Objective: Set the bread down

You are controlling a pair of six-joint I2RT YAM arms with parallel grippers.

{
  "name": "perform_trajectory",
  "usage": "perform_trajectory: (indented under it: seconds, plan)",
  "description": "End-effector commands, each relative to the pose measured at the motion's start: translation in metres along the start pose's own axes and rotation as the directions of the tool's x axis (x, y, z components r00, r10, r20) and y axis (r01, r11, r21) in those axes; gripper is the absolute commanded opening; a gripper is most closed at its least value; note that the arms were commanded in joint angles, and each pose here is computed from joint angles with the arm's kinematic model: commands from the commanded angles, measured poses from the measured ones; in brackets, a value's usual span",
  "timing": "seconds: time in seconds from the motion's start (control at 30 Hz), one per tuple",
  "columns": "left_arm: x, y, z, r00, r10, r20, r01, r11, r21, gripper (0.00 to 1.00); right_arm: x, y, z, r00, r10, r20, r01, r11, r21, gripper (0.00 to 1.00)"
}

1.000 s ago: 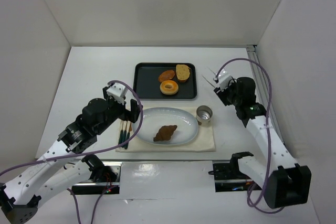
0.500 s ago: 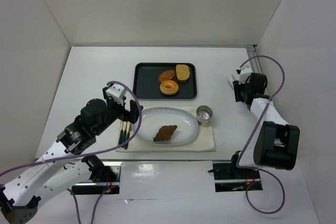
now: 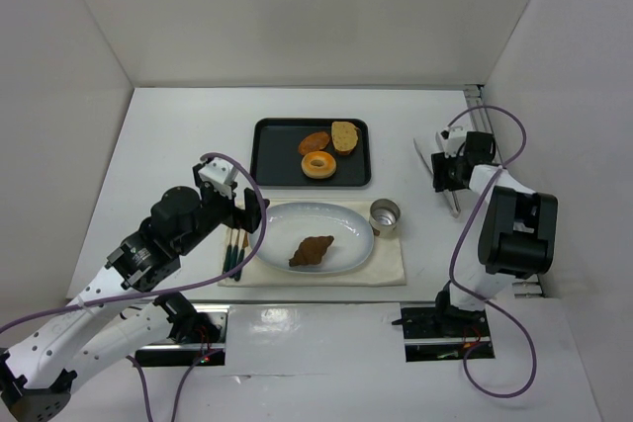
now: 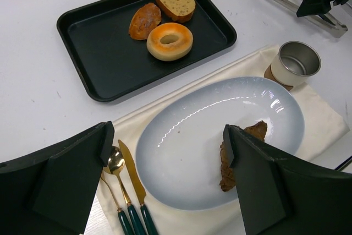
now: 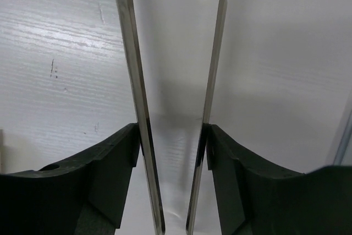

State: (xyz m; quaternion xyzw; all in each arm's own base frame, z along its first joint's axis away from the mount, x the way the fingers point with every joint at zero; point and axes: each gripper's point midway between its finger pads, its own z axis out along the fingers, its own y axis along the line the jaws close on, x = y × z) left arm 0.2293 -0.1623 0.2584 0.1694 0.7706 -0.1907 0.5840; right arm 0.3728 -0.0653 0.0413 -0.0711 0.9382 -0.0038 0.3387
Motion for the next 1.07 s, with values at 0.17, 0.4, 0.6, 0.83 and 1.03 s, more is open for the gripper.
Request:
perform_trajectory:
  seconds: [0.17, 0.4, 0.6, 0.83, 1.03]
  plan:
    - [-0.014, -0.002, 0.000, 0.998, -0.016, 0.061, 0.016, 1.000, 0.013, 1.00, 0.005, 0.002, 0.001, 0.998, 0.033, -0.054, -0.036, 0.997, -0.066, 0.70]
    - [-0.014, 0.001, 0.000, 0.998, -0.016, 0.064, 0.017, 1.000, -0.006, 1.00, -0.003, -0.013, -0.027, 0.998, 0.063, 0.009, -0.063, 0.997, -0.050, 0.95]
    - [-0.017, 0.004, -0.002, 0.997, -0.018, 0.076, 0.020, 1.000, -0.023, 1.00, -0.034, -0.014, -0.097, 0.984, 0.028, 0.175, -0.026, 1.000, -0.014, 1.00]
    - [-0.013, 0.005, -0.001, 0.998, -0.016, 0.067, 0.018, 1.000, -0.025, 1.00, -0.058, 0.011, -0.153, 0.934, 0.147, 0.326, -0.129, 0.989, -0.075, 1.00]
    - [-0.002, 0.004, 0.006, 1.000, -0.001, 0.027, 0.002, 1.000, -0.019, 1.00, -0.070, 0.009, -0.169, 0.857, 0.217, 0.467, -0.219, 0.974, -0.051, 1.00]
